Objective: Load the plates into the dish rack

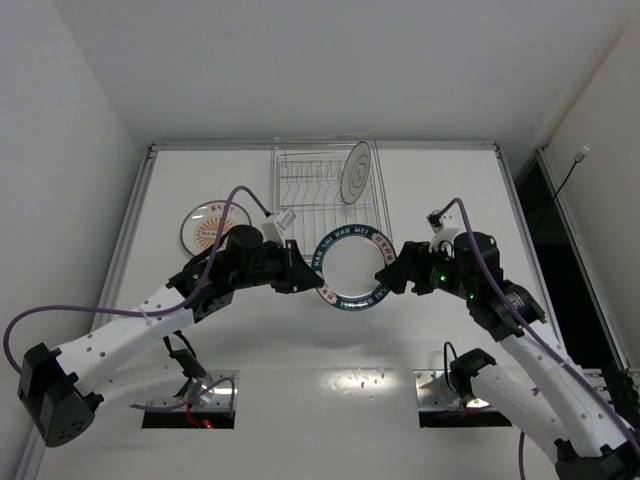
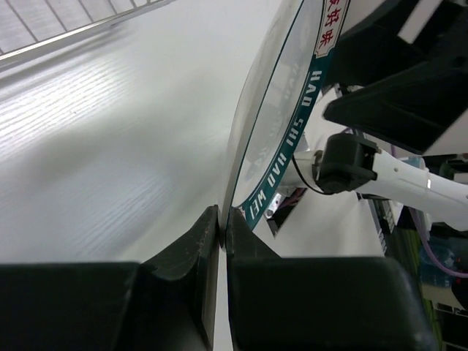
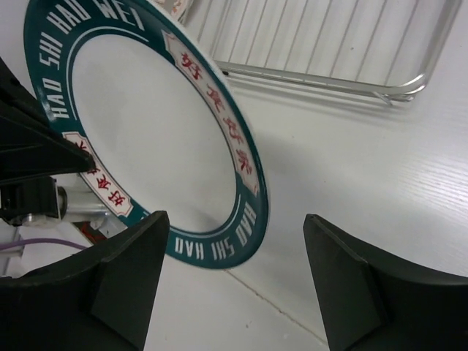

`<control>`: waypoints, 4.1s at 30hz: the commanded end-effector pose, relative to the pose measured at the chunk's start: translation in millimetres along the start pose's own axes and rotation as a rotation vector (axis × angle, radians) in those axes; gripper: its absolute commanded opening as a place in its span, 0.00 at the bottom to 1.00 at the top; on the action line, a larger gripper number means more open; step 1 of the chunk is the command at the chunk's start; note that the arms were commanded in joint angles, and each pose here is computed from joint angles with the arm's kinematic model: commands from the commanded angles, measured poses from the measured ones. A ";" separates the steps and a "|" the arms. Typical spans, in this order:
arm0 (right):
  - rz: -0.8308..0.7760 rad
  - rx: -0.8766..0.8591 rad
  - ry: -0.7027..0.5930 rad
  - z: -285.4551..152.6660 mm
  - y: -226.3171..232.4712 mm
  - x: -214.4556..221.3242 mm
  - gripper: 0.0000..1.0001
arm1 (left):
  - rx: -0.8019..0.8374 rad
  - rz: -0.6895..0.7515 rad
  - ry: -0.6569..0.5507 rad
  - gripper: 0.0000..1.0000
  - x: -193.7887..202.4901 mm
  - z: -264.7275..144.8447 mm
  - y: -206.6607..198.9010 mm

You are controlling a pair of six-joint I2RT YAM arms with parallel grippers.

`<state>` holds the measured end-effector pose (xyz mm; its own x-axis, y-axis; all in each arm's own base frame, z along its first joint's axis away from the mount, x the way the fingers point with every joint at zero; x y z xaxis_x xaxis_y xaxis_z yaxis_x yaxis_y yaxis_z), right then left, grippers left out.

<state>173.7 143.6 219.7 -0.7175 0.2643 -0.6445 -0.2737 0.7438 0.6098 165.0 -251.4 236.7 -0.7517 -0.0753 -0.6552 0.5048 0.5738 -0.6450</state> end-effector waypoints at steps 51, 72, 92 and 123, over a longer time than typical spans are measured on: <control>-0.093 0.529 -0.486 74.2 8.6 -217.0 0.00 | -0.475 0.084 -0.171 0.89 -45.0 -73.9 64.1; -0.187 0.756 -0.356 231.3 -36.6 -230.3 0.00 | -0.488 0.087 -0.147 0.90 -53.8 -79.7 55.6; -0.149 0.736 -0.155 292.5 -63.9 -172.2 0.16 | -0.768 0.092 -0.143 0.97 -67.3 -83.8 90.2; -0.158 0.253 -0.358 54.6 41.4 -164.5 0.70 | -1.311 0.298 0.135 1.00 -118.4 -61.7 279.7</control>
<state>326.0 167.4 311.6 -0.4335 0.2755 -0.8580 -0.1289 0.9234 0.3615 361.0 -23.3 162.3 -0.7936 0.1697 -0.5842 -0.1342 0.8879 0.4401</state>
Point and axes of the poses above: each gripper's point midway between its finger pads, its own z axis out along the fingers, its own y axis along the line the jaws close on, x = y × z, the point moved 4 cm from there along -z, back along the fingers, and after that the axes turned 7 degrees about z, right-handed, at the moved point
